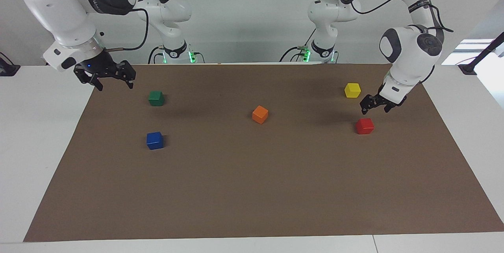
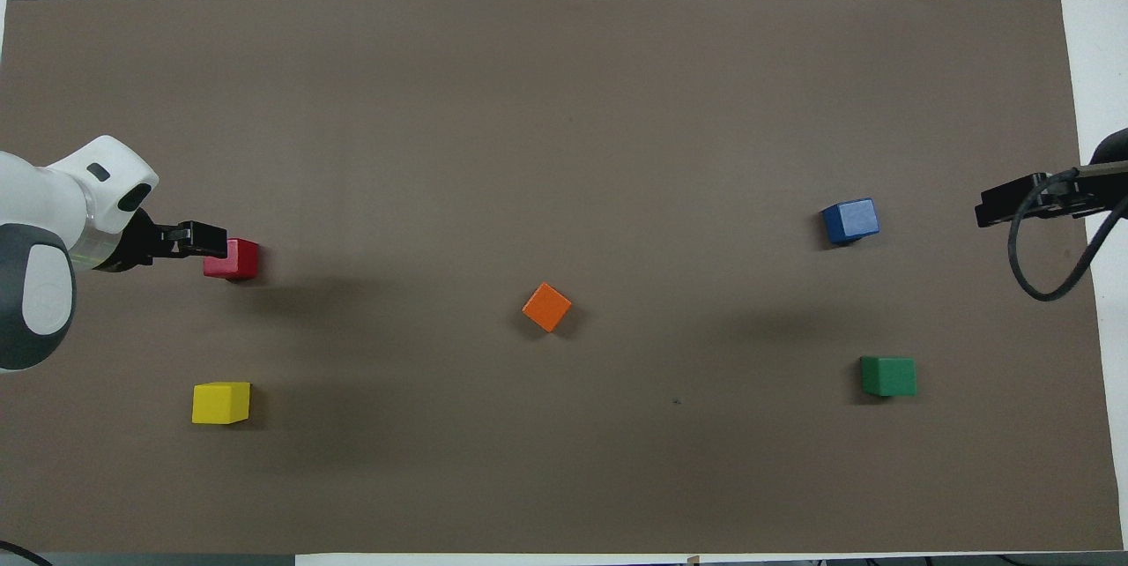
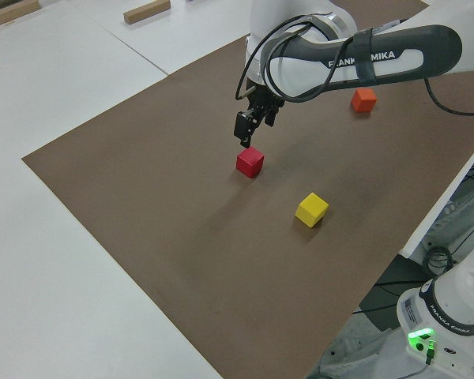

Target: Transfer red block to right arm and stack on blue block

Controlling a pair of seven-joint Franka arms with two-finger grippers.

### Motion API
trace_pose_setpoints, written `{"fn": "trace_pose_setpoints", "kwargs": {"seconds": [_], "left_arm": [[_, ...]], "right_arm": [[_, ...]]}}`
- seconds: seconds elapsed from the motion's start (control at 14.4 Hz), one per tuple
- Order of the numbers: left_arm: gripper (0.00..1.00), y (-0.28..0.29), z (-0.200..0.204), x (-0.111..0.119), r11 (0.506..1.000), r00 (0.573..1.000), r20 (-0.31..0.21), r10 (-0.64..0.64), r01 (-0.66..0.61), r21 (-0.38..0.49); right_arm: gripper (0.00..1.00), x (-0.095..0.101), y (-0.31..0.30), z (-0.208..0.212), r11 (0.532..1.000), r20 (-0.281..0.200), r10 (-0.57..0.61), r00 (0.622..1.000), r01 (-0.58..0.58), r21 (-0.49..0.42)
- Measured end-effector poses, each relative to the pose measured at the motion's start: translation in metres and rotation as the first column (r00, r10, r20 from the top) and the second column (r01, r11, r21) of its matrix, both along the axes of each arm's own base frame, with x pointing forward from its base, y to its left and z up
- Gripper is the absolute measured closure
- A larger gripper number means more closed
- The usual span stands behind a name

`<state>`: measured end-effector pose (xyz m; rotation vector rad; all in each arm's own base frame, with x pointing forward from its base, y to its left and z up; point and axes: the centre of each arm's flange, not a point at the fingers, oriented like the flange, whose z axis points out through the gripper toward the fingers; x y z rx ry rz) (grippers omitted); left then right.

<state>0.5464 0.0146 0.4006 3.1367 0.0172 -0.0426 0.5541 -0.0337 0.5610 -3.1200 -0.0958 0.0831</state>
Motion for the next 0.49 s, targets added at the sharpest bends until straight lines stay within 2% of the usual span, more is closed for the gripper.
{"fn": "trace_pose_setpoints", "kwargs": {"seconds": [0.28,0.49], "left_arm": [[0.00,0.000,-0.035,-0.001,1.000,1.000,0.013,0.009,-0.009,0.002],[0.00,0.000,-0.045,-0.001,1.000,1.000,0.011,0.010,-0.010,0.003]], "right_arm": [[0.00,0.002,0.006,-0.027,0.999,0.005,-0.011,1.000,0.010,0.050],[0.00,0.007,0.019,-0.040,0.981,0.039,0.004,0.999,-0.011,0.196]]}}
